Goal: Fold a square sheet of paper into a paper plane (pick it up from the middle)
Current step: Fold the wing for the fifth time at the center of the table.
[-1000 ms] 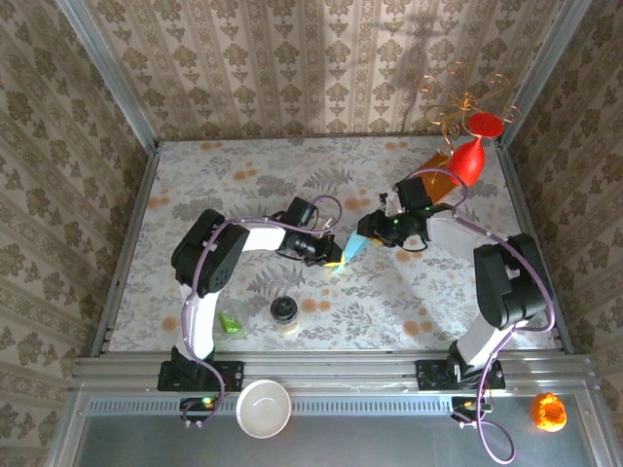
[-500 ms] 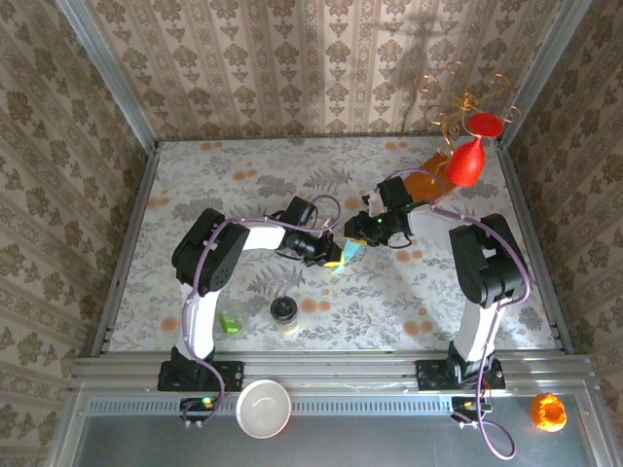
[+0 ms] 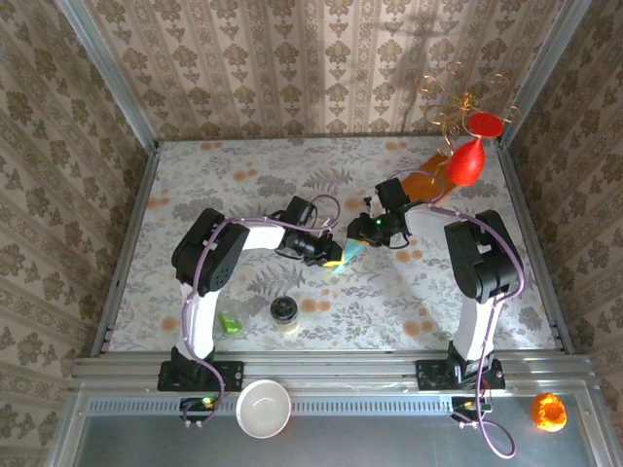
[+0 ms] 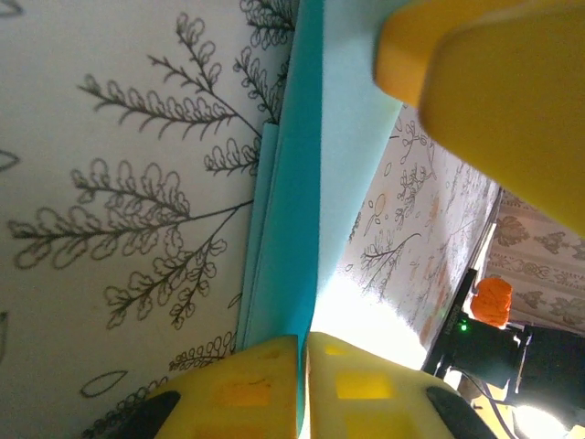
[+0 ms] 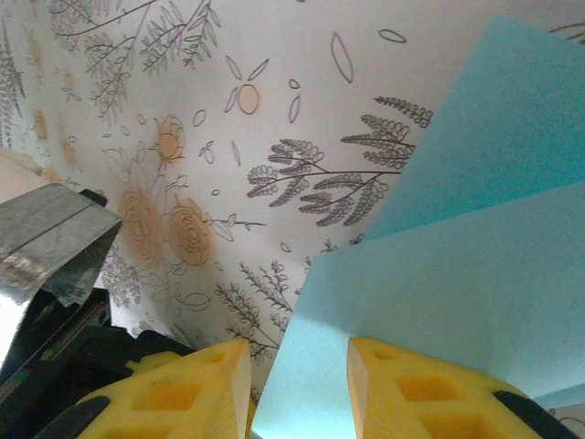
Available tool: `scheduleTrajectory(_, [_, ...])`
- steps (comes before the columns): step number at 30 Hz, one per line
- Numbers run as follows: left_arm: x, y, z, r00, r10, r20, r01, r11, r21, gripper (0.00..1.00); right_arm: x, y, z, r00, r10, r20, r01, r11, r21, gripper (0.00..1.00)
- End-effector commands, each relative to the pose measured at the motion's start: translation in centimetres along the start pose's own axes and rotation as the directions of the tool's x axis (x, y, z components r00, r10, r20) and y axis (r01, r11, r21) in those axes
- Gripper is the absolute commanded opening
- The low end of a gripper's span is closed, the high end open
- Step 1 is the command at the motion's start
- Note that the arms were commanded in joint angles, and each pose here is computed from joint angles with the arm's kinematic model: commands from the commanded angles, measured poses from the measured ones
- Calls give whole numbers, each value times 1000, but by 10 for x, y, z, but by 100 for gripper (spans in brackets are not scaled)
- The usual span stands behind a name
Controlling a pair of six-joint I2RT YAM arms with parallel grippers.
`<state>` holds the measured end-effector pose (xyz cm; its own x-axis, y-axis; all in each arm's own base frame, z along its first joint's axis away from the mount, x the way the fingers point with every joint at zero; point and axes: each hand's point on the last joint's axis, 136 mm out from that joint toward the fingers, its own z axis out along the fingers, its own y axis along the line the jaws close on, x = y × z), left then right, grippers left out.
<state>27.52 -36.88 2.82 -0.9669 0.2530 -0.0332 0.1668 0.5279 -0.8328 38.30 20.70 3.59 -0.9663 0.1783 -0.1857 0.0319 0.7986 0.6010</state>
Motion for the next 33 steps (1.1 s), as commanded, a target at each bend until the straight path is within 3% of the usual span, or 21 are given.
scheduleTrajectory(1, [7, 18, 3, 996, -87, -30, 86, 996, -38, 15, 0, -11, 4, 1000, 18, -4, -17, 998, 65, 35])
scheduleTrajectory(12, [8, 26, 3, 994, -109, -28, 107, 992, -64, 14, -2, -11, -5, 1000, 20, 20, -21, 996, 90, 35])
scheduleTrajectory(33, [10, 31, 3, 992, -123, -31, 120, 989, -84, 13, 0, -7, 10, 1000, 8, -30, -7, 999, 32, 36])
